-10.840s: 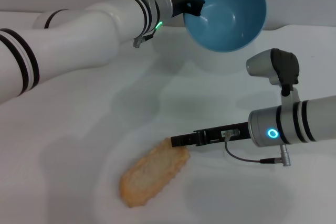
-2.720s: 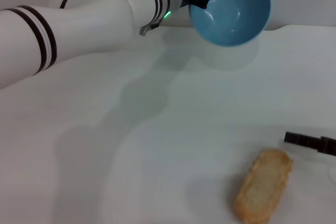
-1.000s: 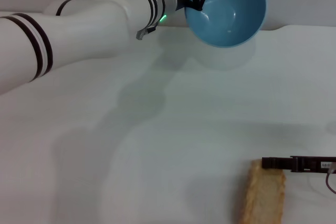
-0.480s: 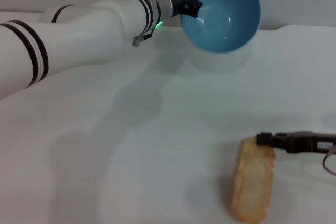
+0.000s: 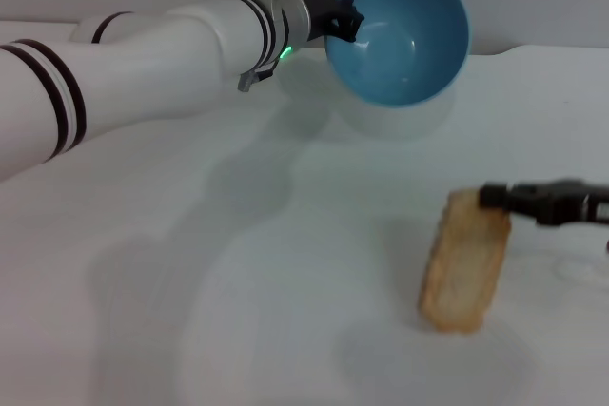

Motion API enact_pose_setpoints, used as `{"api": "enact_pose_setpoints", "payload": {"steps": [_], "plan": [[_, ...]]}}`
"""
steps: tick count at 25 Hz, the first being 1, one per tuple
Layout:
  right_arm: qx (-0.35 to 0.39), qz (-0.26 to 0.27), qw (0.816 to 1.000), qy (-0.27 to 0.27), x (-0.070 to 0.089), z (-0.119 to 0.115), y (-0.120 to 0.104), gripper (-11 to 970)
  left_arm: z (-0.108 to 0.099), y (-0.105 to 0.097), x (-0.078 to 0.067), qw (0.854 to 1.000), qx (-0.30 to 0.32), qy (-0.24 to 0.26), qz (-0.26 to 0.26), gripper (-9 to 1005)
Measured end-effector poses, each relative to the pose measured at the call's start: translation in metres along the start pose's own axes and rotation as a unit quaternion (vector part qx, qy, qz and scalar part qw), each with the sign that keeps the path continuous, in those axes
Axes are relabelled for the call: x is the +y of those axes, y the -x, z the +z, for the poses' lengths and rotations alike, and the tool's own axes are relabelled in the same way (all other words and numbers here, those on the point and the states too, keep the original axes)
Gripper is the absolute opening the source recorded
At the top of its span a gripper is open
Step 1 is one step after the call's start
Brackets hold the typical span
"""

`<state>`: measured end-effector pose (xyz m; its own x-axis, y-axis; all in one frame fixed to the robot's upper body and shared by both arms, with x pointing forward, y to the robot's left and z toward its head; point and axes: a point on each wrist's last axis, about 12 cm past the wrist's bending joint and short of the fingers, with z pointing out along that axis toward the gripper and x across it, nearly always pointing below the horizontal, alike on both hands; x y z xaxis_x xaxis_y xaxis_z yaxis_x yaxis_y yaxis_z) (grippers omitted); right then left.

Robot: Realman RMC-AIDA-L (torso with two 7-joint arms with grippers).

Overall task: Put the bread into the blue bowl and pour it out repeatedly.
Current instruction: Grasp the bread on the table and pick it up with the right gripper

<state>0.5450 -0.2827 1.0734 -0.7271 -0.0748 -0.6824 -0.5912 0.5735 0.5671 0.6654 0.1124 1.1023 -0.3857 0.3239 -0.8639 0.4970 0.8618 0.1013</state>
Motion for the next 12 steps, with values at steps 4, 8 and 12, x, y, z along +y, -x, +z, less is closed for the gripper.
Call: {"api": "enact_pose_setpoints", "payload": {"steps": [4,8,12], "plan": [[-0.028,-0.035,0.999,0.003,0.006,-0.013,0.023,77,0.0,-0.004,-0.001,1.0,0.014,-0.005,0.0,0],[-0.043,-0.072,0.996,0.003,0.012,-0.019,0.045,51,0.0,-0.008,-0.003,0.999,0.034,-0.014,0.0,0],[-0.075,-0.103,0.992,-0.002,0.018,-0.028,0.065,48,-0.001,-0.015,-0.007,0.997,0.065,-0.03,0.005,-1]]}}
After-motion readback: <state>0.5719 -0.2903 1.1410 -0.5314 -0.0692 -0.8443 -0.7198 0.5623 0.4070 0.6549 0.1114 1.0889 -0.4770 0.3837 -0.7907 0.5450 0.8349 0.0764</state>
